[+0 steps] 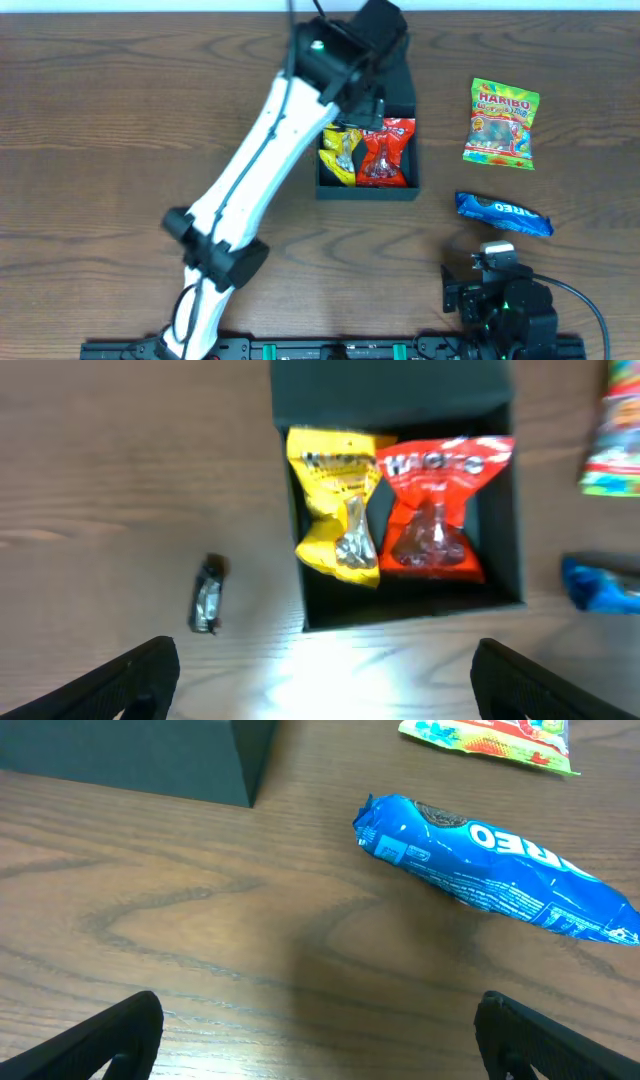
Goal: Pack container
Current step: 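Open the left gripper and retract the left arm toward rest, then move the right gripper up to the green HARIBO Worms bag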
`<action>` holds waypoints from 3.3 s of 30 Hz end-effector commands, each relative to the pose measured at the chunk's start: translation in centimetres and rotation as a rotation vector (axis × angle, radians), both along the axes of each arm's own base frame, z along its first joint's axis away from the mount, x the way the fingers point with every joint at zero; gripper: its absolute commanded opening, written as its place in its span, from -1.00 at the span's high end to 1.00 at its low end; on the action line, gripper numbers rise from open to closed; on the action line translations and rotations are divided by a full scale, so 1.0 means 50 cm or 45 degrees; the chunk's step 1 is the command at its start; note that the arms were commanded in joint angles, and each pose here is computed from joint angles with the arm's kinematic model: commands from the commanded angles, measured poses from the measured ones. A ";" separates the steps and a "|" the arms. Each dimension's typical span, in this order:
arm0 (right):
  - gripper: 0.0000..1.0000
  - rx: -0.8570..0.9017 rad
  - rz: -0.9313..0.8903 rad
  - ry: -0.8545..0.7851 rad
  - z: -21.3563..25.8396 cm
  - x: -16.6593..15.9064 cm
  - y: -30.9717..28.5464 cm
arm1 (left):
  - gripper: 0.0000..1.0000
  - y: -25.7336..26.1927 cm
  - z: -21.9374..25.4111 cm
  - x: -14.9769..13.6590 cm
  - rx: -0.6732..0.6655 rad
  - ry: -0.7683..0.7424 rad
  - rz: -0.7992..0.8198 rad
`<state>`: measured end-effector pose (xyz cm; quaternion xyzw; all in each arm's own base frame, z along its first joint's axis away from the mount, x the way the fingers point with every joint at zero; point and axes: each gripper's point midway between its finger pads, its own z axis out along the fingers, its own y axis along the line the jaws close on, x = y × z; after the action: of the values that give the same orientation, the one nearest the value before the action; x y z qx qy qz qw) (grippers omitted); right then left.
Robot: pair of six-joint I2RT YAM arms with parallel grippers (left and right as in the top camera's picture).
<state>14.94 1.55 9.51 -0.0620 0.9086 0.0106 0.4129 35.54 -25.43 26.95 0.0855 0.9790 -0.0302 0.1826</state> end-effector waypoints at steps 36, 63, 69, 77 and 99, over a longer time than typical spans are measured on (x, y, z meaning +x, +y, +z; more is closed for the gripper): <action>-0.98 -0.005 0.011 0.006 -0.005 -0.002 0.001 | -0.90 0.344 -0.055 -0.318 -0.019 -0.401 0.102; -0.99 0.000 -0.005 -0.106 0.029 0.026 0.000 | -0.90 0.343 -0.059 -0.323 -0.021 -0.383 0.094; -0.98 0.157 0.028 -0.332 0.110 0.071 0.033 | -0.90 0.344 -0.059 -0.323 -0.021 -0.383 0.094; -0.99 0.326 -0.037 -0.465 0.166 0.092 0.040 | -0.90 0.343 -0.059 -0.323 -0.022 -0.384 0.095; -0.99 0.431 -0.067 -0.013 0.367 0.184 0.088 | -0.90 0.344 -0.059 -0.324 -0.021 -0.383 0.094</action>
<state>23.12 5.88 28.58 0.0424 0.8694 0.1696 0.4622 19.32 -8.49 23.75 0.0578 0.9441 -0.0204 0.3240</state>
